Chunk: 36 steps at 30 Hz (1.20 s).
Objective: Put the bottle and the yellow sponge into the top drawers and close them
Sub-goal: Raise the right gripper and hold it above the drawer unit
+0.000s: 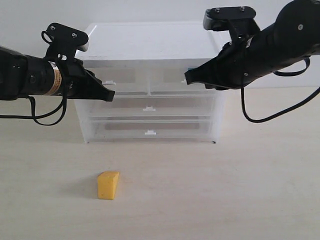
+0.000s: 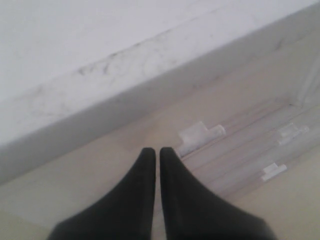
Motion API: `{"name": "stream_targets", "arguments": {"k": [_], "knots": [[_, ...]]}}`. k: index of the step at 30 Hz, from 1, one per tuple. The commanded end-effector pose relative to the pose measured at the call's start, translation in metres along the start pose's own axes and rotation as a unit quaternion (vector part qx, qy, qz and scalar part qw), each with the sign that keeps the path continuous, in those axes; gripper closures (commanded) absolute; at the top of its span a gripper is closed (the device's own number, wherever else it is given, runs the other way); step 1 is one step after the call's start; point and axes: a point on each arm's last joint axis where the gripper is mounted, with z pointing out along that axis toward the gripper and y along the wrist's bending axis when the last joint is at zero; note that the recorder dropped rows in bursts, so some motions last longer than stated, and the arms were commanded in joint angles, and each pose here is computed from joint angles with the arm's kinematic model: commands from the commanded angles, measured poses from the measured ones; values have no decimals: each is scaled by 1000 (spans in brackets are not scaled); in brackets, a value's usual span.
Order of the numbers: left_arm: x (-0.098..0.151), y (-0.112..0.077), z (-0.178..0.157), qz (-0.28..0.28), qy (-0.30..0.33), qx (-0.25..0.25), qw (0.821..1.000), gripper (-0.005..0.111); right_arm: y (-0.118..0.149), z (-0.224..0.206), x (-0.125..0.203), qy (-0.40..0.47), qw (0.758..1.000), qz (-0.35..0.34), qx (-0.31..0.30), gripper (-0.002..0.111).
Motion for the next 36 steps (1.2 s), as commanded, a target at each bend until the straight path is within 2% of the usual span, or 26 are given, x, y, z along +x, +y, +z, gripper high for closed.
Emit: {"name": "stream_targets", "arguments": {"k": [1, 4, 8, 10, 12, 17, 22, 29, 36], "knots": [[0, -4, -1, -4, -1, 21, 1000, 103, -8, -3, -2, -7, 1000, -1, 11, 108], [0, -7, -1, -4, -1, 37, 999, 103, -7, -3, -1, -6, 1000, -3, 9, 105], [0, -9, -1, -3, -1, 45, 999, 103, -6, -2, -4, -23, 1000, -5, 10, 94], [0, -8, -1, -3, -1, 44, 999, 103, -7, 6, -3, -31, 999, -4, 12, 98], [0, -9, -1, -3, -1, 45, 999, 103, -8, 18, 3, -17, 1000, -7, 13, 108], [0, -9, -1, -3, 0, 45, 999, 103, -6, 32, 11, 0, 1000, -5, 8, 108], [0, -9, -1, -3, 0, 45, 999, 103, 23, 33, 6, -25, 999, -39, -20, 108], [0, -9, -1, -3, 0, 45, 999, 103, 30, 44, -12, -32, 999, -24, -32, 108], [0, -9, -1, -3, 0, 45, 999, 103, 28, 62, -12, -47, 998, -25, -26, 108]]}}
